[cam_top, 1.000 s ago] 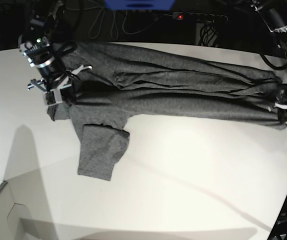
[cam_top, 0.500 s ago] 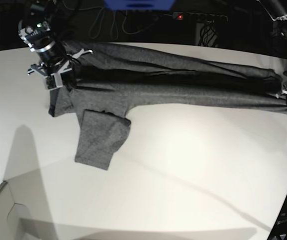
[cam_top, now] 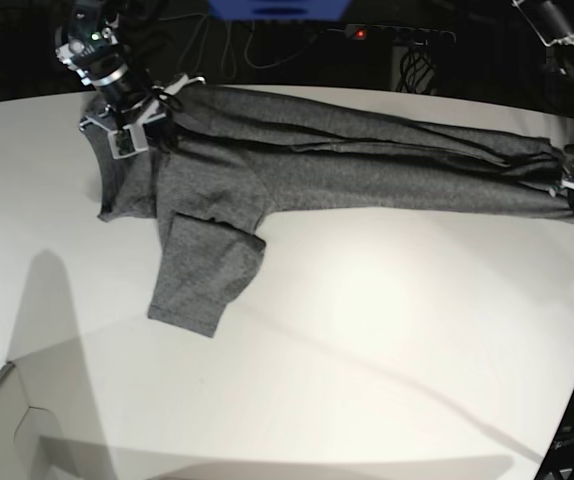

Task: Layout the t-shirt on the table in an organized manner, then fold the t-shirt properly
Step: 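Lift the held side with both grippers and fold it over the shirt body, then release the folded side and move both grippers to the opposite shirt side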

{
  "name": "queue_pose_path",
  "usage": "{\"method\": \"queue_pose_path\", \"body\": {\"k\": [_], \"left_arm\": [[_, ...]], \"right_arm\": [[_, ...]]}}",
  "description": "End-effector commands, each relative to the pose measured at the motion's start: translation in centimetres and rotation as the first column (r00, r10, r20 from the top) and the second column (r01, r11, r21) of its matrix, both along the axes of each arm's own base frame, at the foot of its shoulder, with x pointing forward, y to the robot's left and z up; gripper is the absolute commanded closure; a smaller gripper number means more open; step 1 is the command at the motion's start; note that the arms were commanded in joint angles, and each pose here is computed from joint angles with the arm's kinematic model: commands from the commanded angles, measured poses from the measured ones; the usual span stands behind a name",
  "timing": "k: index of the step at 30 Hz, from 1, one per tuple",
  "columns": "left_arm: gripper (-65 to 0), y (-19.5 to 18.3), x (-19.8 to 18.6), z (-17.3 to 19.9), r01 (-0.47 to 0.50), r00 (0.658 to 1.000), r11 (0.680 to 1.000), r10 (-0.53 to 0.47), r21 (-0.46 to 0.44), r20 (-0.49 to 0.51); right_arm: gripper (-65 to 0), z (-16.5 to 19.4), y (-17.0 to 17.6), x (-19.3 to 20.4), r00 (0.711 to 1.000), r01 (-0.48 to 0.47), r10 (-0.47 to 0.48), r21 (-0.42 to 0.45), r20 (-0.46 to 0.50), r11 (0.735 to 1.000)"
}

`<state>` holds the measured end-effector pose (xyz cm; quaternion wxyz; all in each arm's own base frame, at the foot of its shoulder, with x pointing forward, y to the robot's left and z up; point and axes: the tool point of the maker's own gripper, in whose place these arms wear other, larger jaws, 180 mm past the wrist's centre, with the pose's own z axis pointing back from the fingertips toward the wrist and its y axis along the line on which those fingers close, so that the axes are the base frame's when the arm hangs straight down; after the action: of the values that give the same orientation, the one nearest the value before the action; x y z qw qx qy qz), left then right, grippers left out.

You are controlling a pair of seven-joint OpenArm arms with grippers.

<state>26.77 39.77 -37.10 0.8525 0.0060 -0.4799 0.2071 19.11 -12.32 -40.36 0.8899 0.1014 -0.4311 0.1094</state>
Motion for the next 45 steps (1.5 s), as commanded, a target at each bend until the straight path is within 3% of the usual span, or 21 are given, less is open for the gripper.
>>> {"method": "queue_pose_path", "body": {"k": [1, 8, 16, 26, 45], "left_arm": [[0.0, 1.0, 0.9, 2.1, -0.003, 0.998, 0.999, 0.001, 0.038, 0.057], [0.0, 0.9, 0.8, 1.7, -0.005, 0.999, 1.0, 0.004, 0.027, 0.05], [0.0, 1.0, -0.5, -1.3, -0.034, 0.999, 0.999, 0.034, -0.034, -0.012], [0.0, 1.0, -0.4, -1.3, -0.035, 0.999, 0.999, 0.035, -0.037, -0.009], [0.0, 1.0, -0.5, -1.4, -0.035, 0.999, 0.999, 0.034, -0.032, -0.012]], "right_arm": [[0.0, 0.8, -0.1, 0.5, 0.999, 0.008, -0.009, 0.014, 0.039, 1.0], [0.0, -0.8, -0.2, -0.2, 1.0, 0.004, -0.004, 0.025, 0.003, 1.0], [0.0, -1.4, -0.6, -0.7, 1.0, 0.006, -0.005, 0.022, -0.018, 1.0], [0.0, 4.8, -0.1, 0.3, 0.991, -0.034, 0.04, -0.049, 0.127, 0.998], [0.0, -0.1, 2.6, -2.9, 0.996, -0.087, 0.088, 0.034, -0.025, 0.996]]}}
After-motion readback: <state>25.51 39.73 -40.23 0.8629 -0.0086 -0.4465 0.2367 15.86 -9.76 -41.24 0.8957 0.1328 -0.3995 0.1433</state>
